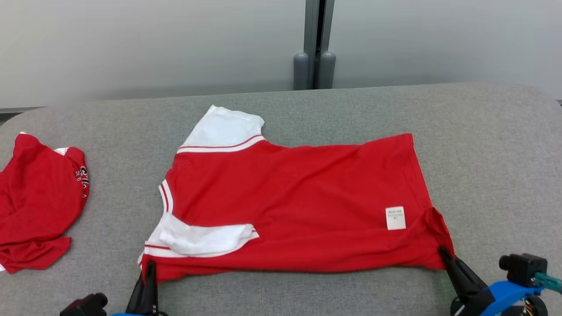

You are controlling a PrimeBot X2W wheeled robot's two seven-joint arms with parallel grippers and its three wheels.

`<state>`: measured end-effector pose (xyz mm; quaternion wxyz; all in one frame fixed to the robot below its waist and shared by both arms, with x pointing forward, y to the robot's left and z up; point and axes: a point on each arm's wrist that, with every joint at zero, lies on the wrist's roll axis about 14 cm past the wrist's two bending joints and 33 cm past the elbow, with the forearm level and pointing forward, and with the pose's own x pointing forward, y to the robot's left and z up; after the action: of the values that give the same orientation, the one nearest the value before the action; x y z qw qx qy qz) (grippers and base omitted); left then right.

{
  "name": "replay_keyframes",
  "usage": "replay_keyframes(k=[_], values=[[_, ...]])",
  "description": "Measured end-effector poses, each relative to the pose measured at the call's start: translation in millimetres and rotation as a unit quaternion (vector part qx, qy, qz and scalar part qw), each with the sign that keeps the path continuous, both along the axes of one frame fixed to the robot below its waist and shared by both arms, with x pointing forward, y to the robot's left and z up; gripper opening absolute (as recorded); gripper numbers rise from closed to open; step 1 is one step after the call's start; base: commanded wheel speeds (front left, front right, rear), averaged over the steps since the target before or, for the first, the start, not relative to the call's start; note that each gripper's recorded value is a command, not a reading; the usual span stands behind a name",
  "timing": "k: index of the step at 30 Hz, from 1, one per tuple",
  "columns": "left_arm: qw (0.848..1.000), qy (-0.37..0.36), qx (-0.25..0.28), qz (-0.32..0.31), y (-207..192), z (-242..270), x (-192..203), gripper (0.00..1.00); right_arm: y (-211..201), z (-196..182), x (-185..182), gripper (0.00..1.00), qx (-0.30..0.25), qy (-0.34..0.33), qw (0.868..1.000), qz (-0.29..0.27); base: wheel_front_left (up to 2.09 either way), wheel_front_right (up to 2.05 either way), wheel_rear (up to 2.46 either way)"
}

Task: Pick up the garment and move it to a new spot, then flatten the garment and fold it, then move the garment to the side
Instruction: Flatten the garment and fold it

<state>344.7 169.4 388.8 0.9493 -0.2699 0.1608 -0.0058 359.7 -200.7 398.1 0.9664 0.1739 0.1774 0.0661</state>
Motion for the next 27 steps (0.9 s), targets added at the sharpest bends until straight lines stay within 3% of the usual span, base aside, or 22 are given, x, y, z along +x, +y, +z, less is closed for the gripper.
replay_keyframes(k=[10,11,12,13,14,27], values=[[1.000,0.014,0.019,0.002,0.3,-5.5,-22.5,0.00,-7.3,-10.7,-26.3,0.00,0.006,0.036,0.999,-0.003,0.00,0.00,0.00],[1.000,0.015,0.026,0.000,0.2,-5.9,-22.8,0.00,-6.8,-11.0,-27.2,0.14,0.007,0.037,0.999,-0.003,0.00,0.00,0.00],[0.999,0.014,0.034,-0.004,-0.2,-5.4,-22.4,0.25,-6.3,-10.6,-27.3,0.71,0.003,0.035,0.999,-0.001,0.00,0.00,0.00],[0.999,0.011,0.038,-0.006,-0.7,-4.2,-21.6,0.95,-6.9,-9.7,-26.7,1.00,-0.003,0.033,0.999,0.001,0.00,0.00,0.00],[0.999,0.008,0.039,-0.006,-1.7,-2.3,-20.5,1.00,-8.5,-7.5,-25.1,1.00,-0.004,0.028,1.000,-0.004,0.00,0.00,0.00],[0.988,-0.104,0.116,-0.008,4.9,58.2,12.1,1.00,-14.1,58.7,7.1,1.00,-0.042,-0.115,0.992,-0.029,0.00,0.00,0.00]])
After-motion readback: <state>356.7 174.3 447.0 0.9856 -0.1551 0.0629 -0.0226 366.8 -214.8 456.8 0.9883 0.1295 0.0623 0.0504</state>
